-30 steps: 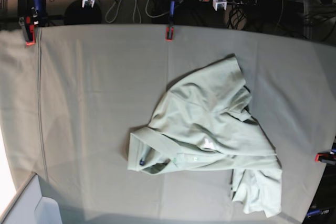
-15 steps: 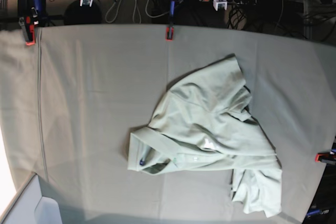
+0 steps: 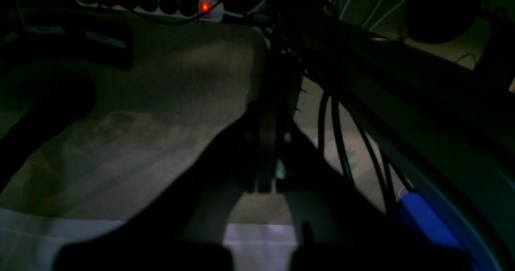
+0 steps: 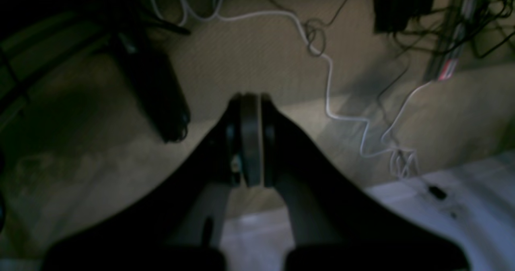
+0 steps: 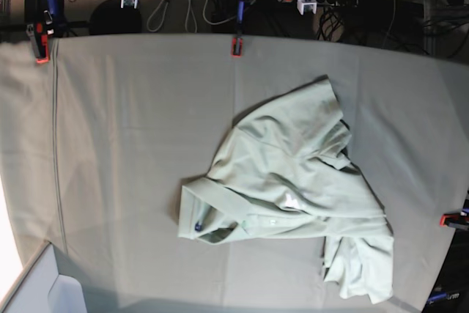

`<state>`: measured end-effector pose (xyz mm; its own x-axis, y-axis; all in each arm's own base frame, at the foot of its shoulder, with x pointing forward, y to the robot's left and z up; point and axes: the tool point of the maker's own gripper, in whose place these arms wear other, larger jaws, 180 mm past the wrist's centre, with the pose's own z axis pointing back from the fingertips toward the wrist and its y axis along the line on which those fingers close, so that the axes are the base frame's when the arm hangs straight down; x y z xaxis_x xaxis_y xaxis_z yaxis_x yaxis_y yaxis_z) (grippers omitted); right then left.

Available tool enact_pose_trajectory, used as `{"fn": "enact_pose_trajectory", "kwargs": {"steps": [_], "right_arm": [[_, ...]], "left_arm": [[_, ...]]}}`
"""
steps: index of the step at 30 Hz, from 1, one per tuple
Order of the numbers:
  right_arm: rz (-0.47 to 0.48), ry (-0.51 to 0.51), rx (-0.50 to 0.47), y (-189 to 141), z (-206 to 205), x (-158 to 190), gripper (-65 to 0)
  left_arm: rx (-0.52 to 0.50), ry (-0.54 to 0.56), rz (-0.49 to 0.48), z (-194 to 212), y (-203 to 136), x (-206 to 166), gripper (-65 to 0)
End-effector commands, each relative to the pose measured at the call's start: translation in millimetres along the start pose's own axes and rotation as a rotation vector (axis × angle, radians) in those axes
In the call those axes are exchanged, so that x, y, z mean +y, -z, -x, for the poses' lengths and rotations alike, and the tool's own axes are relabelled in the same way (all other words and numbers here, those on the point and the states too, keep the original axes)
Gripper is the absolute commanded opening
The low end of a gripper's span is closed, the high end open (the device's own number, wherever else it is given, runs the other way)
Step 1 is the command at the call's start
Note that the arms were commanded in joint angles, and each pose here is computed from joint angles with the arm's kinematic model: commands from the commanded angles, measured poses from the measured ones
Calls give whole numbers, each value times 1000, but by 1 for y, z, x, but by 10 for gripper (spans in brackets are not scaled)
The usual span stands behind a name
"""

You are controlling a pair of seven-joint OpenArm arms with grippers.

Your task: Layout the t-shirt on the table in an organized manner, then fold the t-shirt properly

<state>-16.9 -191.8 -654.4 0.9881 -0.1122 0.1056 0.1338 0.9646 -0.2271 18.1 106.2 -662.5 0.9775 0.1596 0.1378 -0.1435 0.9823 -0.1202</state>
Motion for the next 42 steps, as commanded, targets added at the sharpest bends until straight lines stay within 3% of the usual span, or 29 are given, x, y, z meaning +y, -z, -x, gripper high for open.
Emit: {"fn": "enact_pose_trajectory", "kwargs": {"steps": [1,8,12,26,30,34,42], "right_arm": [[-24,5,-4,0,0,1,-650],[-56,0,0,0,2,7,-650],[-166,9,2,-2,2,27,-650],[-165,10,-4,-3,4,26,-650],[-167,2,-76,-8,4,24,-650],[-166,7,-138,-14,-2,20,-650],[-147,-2,-137,-17,11,5,-650]], "left_arm": [[-2,3,7,0,0,-2,-649],[-2,4,7,0,0,-2,-649],[-2,4,7,0,0,-2,-649],[1,4,8,3,0,-2,-649],[15,1,1,13,-2,2,-649],[-54,6,-39,10,-7,18,-649],[-153,13,-71,28,-20,34,-649]]}}
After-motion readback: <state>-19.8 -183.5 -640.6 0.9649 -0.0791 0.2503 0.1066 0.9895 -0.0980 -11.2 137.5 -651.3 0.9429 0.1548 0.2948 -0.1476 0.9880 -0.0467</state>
